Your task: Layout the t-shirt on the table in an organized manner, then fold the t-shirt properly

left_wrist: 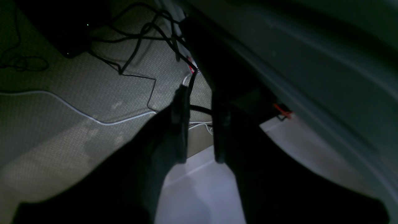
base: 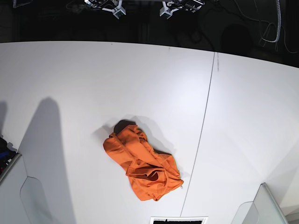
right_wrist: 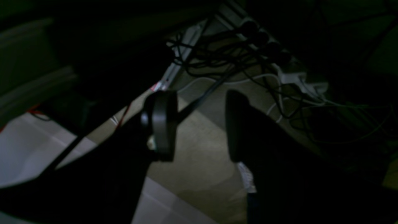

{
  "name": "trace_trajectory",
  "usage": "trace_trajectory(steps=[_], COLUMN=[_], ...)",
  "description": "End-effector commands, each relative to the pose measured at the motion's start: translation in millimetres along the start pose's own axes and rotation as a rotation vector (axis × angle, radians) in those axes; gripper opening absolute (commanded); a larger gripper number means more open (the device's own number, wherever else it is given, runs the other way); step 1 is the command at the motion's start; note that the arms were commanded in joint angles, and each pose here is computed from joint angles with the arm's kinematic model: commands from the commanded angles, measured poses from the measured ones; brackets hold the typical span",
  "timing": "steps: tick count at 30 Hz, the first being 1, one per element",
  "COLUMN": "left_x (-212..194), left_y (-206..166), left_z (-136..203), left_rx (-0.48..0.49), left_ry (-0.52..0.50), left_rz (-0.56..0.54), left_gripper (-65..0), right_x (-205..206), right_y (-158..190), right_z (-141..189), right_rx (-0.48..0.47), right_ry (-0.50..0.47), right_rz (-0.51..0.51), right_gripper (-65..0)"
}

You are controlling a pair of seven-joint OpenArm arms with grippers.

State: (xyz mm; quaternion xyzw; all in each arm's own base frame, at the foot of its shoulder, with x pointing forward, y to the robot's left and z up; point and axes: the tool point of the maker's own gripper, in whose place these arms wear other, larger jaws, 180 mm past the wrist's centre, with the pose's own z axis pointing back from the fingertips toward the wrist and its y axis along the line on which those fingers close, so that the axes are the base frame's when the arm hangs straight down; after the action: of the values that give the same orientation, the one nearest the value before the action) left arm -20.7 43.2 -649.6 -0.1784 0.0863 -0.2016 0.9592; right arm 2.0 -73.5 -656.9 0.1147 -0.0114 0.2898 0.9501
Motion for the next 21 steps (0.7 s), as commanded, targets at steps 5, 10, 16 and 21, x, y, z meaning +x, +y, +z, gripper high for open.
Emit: trace_trajectory(steps=[5, 10, 16, 21], left_x=[-4.1, 1.6, 6.6, 16.4], left_y=[1.0, 0.7, 0.2, -2.9], left_z=[0.0, -0.1, 0.0, 0.6], left_rx=[0.011, 0.011, 0.009, -0.005], left_ry=[0.032, 0.000, -0.026, -0.080], left_rz=[-0.099, -0.107, -0.108, -0.111], left_gripper=[-40.4, -39.5, -39.6, -39.6], right_x=[3.3, 3.4, 3.4, 3.8], right_y=[1.9, 2.1, 2.1, 2.0], right_z=[0.2, 0.1, 0.1, 0.2], right_rx=[0.011, 0.011, 0.011, 0.011], right_ry=[-0.013, -0.013, -0.013, -0.014], right_rz=[0.003, 0.003, 0.003, 0.004], right_gripper=[-39.6, -39.6, -39.6, -39.6])
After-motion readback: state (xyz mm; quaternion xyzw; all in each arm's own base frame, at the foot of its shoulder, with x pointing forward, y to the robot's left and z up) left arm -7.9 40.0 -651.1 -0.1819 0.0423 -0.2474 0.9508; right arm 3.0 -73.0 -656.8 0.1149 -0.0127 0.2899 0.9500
